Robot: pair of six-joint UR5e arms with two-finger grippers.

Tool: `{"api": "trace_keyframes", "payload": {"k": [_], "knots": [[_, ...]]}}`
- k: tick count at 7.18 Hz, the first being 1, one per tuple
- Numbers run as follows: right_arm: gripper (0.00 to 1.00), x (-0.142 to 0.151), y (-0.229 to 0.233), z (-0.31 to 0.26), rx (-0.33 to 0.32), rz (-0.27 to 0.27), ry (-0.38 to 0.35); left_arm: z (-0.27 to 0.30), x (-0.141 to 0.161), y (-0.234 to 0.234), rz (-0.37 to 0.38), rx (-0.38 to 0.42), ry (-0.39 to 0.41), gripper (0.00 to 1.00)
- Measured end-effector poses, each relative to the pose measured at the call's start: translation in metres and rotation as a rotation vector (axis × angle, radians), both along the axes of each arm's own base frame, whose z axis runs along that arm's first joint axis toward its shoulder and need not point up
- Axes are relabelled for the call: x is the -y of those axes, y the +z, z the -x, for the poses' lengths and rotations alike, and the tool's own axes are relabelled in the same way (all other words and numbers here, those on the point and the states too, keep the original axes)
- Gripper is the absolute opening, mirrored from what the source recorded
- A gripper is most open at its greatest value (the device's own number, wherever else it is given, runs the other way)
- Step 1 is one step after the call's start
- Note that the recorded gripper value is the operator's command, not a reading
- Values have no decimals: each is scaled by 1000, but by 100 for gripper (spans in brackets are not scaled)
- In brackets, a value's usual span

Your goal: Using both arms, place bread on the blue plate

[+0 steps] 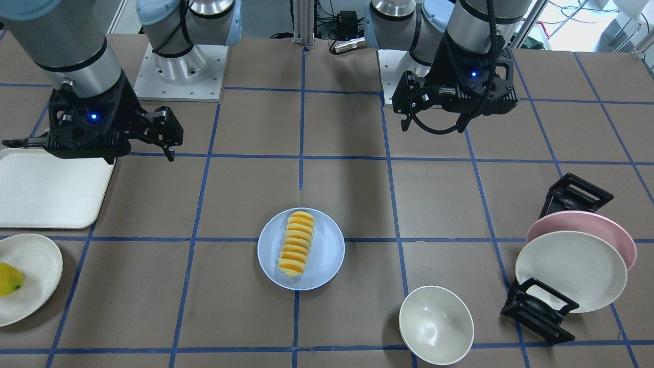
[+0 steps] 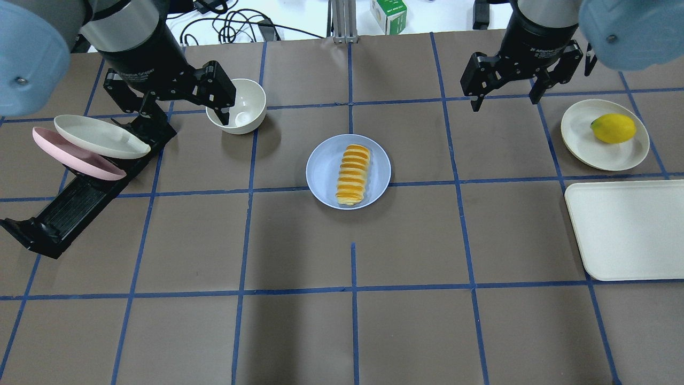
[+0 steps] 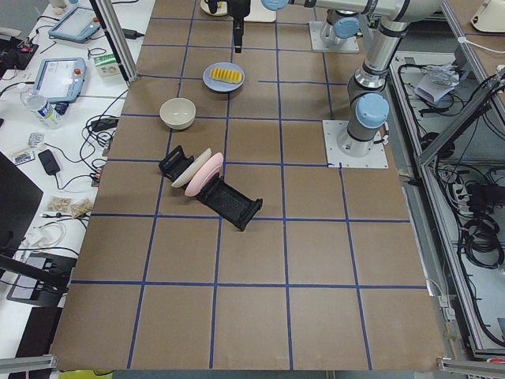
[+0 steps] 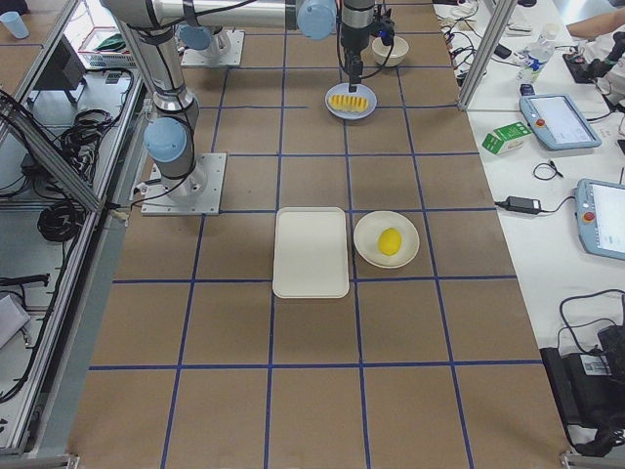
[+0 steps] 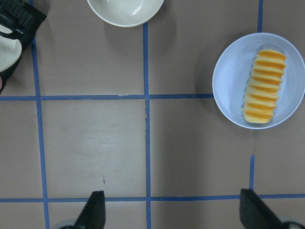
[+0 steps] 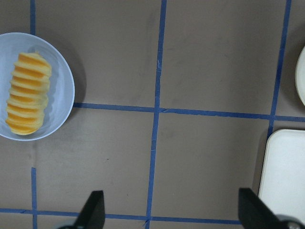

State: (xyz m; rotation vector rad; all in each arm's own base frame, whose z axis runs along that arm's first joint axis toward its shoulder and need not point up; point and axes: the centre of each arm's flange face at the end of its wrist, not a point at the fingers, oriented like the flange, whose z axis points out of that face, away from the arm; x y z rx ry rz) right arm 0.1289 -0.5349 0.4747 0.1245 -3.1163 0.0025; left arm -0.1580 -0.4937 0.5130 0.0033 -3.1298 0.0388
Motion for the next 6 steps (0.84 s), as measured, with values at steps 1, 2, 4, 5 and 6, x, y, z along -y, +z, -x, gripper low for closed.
{"api": "trace_keyframes", "payload": {"k": [1,2,4,5,6], "knots": [[100,0,0,0,1,0,-1,0,0,0,1,0,0,100],[100,0,0,0,2,0,-2,0,0,1,1,0,1,100],[100,0,0,0,3,2,4,-1,-1,1,3,1,1,100],[100,0,1,0,2,6,7,-1,-2,1,3,3,1,100],[100,0,1,0,2,10,9,-1,-2,1,3,8,1,100]]}}
